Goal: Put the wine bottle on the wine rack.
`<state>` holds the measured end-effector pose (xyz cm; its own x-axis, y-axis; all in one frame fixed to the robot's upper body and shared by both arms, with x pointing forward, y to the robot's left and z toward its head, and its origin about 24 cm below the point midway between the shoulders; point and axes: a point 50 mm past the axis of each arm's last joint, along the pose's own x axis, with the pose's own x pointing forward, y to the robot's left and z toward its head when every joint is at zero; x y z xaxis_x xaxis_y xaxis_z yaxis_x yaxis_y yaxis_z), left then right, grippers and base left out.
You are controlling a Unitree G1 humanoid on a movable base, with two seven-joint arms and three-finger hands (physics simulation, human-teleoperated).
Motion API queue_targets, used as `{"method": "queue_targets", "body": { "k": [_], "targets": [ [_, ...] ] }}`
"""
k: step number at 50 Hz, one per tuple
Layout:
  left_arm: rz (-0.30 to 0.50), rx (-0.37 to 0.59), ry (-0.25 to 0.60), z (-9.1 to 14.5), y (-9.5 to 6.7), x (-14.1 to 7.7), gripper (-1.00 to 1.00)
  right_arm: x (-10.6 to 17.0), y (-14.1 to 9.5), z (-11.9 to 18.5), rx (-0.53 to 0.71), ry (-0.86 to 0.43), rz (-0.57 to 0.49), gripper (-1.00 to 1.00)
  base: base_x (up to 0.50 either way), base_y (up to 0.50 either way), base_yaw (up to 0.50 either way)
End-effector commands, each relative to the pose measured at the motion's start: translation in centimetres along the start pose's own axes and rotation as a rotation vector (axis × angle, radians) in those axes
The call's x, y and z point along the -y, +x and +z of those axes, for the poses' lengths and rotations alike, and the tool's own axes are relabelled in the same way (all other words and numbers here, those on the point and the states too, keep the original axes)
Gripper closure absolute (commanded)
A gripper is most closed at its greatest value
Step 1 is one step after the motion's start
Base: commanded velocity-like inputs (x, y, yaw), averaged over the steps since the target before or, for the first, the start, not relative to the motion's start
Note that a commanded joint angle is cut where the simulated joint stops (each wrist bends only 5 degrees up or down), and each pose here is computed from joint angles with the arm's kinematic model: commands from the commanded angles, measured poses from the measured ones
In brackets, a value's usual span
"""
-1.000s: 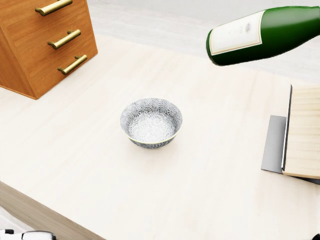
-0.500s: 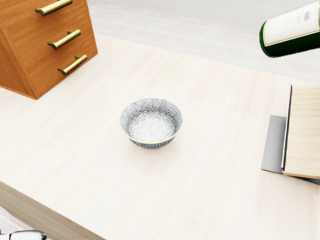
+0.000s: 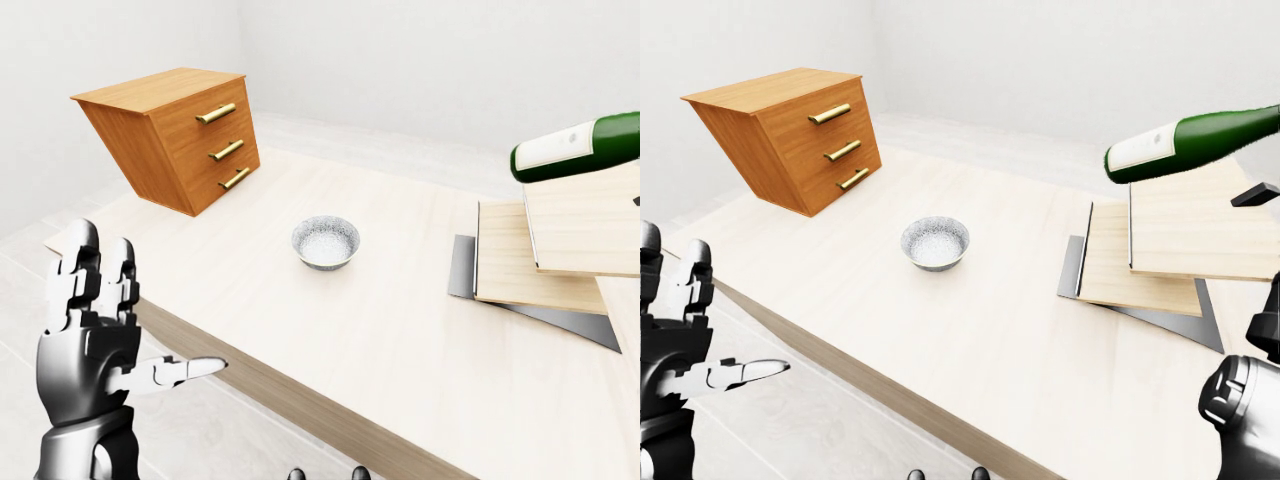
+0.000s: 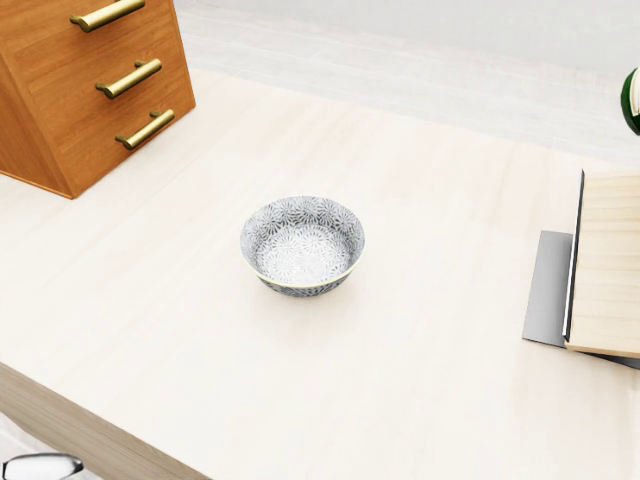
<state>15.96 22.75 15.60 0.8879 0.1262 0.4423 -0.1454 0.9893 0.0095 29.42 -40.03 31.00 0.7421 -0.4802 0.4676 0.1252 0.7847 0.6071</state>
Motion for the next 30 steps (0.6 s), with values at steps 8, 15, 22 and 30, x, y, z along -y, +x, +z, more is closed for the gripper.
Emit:
{"method": "queue_targets", "body": {
  "k": [8, 15, 22, 30],
  "targets": [
    [-0.009, 0.097, 0.019, 2.0, 0.5, 0.6, -1.0, 2.7, -1.3, 4.4, 0.107, 0.062, -0.057, 1.0, 0.0, 0.0, 0.0],
    [-0.015, 0.104, 0.019, 2.1, 0.5, 0.9, -1.0, 4.1, -1.8, 5.2, 0.112, 0.102, -0.105, 1.0, 0.0, 0.0, 0.0],
    [-0.022, 0.09, 0.023, 1.9, 0.4, 1.0, -1.0, 4.2, -1.7, 4.6, 0.083, 0.132, -0.118, 1.0, 0.0, 0.0, 0.0],
    [-0.021, 0.065, 0.011, 1.4, 0.4, 0.8, -1.0, 4.4, -1.8, 4.1, 0.066, 0.165, -0.123, 1.0, 0.0, 0.0, 0.0]
  ]
}}
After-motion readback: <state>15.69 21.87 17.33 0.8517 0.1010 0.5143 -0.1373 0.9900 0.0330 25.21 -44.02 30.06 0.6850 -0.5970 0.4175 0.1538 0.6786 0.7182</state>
